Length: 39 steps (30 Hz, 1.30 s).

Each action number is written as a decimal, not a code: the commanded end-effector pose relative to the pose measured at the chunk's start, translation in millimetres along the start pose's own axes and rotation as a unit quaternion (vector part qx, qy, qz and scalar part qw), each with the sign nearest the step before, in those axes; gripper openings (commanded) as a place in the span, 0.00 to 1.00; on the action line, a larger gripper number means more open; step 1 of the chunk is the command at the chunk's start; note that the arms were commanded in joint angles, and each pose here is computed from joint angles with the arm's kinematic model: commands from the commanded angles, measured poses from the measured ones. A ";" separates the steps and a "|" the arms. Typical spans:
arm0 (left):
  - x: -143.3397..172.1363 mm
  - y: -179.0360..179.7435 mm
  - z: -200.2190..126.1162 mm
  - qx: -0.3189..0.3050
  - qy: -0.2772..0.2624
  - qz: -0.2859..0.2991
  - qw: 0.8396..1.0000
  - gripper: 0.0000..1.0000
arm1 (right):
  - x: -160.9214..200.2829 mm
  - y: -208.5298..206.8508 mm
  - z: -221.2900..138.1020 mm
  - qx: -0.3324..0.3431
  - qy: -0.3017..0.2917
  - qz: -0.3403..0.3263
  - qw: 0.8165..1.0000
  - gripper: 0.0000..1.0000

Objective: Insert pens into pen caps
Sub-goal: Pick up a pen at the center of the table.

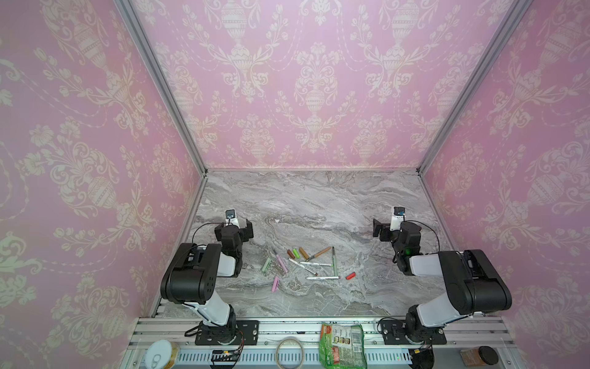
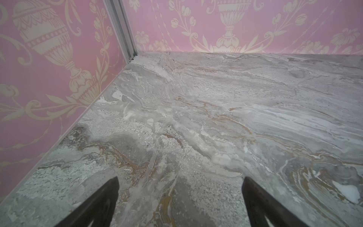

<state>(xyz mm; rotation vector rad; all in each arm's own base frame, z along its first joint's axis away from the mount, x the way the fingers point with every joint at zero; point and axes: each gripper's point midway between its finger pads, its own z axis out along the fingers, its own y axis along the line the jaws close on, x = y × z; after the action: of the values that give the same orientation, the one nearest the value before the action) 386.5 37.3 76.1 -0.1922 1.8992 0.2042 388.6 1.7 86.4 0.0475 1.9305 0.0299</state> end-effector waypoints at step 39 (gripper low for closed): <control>-149.2 -36.1 -75.0 0.143 0.019 -0.183 0.972 0.99 | -112.1 94.9 -54.2 -0.158 0.103 0.125 0.974 0.99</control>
<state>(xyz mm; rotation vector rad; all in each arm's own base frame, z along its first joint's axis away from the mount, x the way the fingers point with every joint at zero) 382.1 18.8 287.3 -0.3423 1.6160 -0.1440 401.2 50.8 253.1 0.2054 1.8299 0.4927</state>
